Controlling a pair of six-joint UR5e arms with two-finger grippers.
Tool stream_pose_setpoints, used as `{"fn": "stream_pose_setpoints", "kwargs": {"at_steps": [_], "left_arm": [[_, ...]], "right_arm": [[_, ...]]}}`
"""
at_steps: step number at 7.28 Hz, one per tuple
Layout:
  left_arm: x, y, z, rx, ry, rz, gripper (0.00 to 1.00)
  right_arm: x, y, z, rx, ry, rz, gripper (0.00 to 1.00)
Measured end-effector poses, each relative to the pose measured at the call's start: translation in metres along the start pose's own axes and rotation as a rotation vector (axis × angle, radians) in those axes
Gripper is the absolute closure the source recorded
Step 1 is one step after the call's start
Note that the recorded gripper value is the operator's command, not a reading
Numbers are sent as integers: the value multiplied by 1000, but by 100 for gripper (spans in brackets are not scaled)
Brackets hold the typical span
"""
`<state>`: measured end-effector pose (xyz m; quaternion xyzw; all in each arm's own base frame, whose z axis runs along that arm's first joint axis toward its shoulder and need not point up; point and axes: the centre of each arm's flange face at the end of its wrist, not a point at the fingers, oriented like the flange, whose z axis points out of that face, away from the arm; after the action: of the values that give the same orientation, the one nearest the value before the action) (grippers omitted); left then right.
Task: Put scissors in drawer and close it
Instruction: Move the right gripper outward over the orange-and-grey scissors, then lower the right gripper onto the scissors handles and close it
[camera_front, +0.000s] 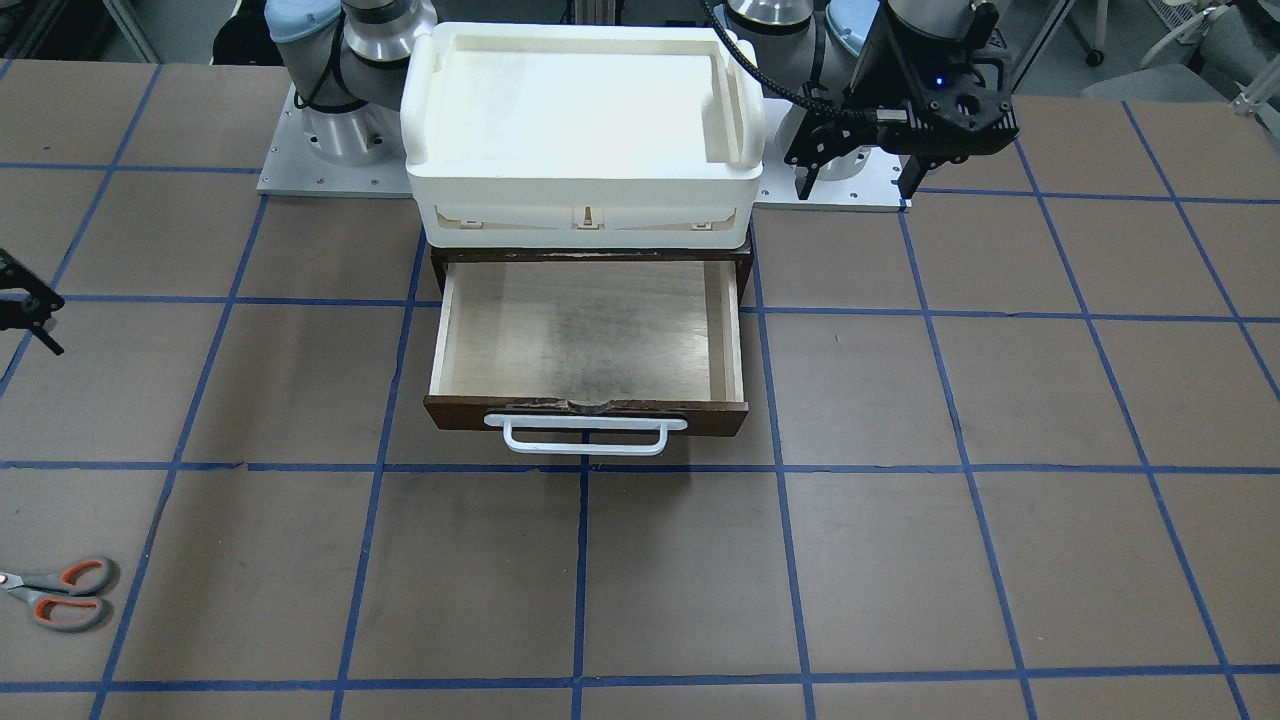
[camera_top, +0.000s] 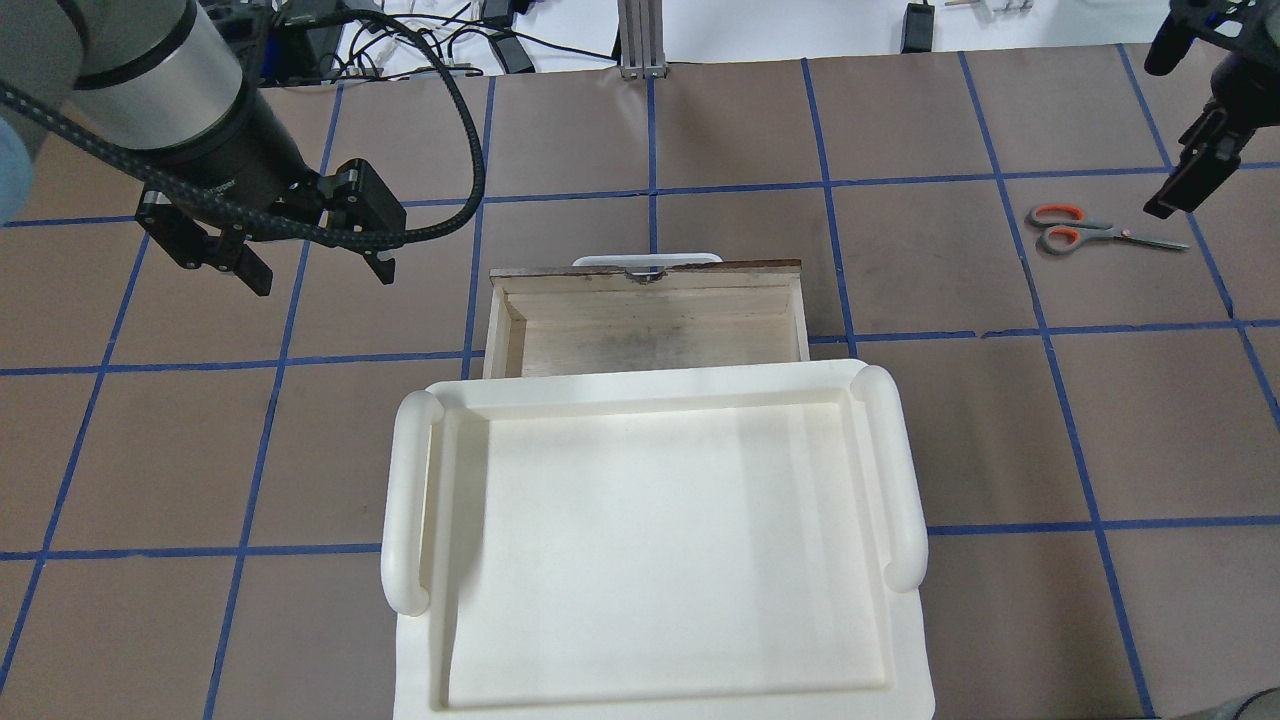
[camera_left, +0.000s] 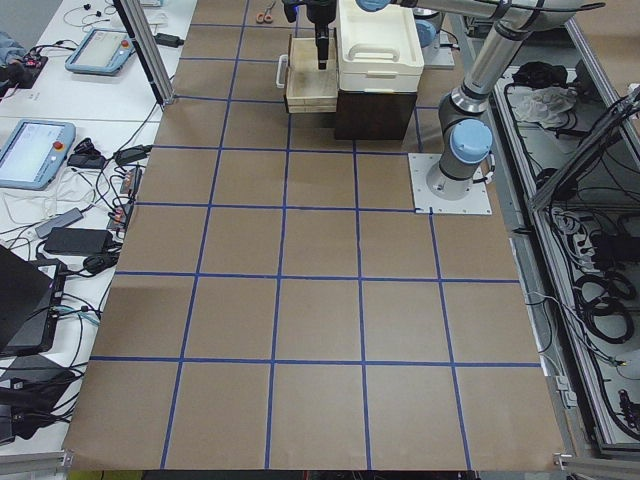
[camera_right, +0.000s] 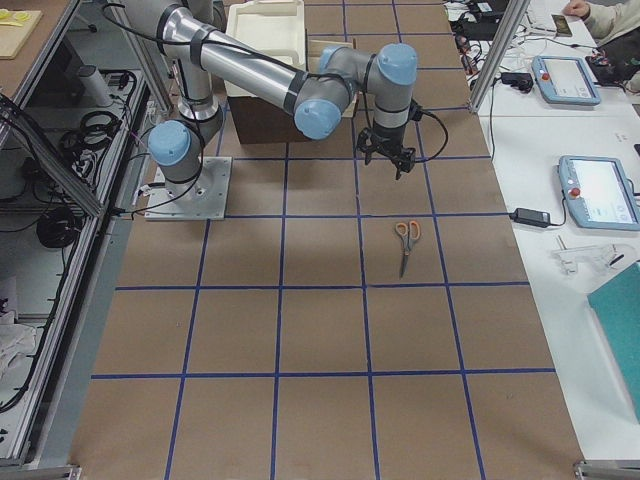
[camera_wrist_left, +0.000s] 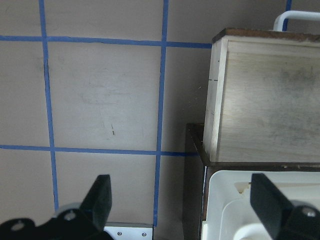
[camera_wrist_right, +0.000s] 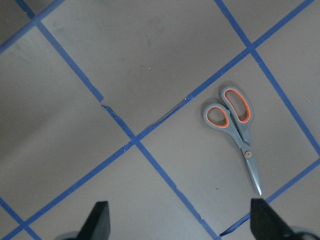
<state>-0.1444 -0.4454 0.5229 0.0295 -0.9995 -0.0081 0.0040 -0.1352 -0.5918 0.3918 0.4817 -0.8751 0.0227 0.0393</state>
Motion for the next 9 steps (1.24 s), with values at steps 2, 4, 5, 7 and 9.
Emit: {"fn": "stream_pose_setpoints", "kwargs": {"at_steps": [2, 4, 5, 7, 9], "left_arm": [[0, 0, 0, 0, 0, 0, 0], [0, 0, 0, 0, 0, 0, 0], [0, 0, 0, 0, 0, 0, 0], [0, 0, 0, 1, 0, 0, 0], [0, 0, 0, 1, 0, 0, 0]], "right_arm": [[28, 24, 44, 10, -9, -116, 0], [52, 47, 88, 37, -15, -192, 1], [64, 58, 115, 52, -23, -219, 2], [76, 66, 162, 75, -46, -240, 2], [81, 67, 184, 78, -44, -245, 4]]}}
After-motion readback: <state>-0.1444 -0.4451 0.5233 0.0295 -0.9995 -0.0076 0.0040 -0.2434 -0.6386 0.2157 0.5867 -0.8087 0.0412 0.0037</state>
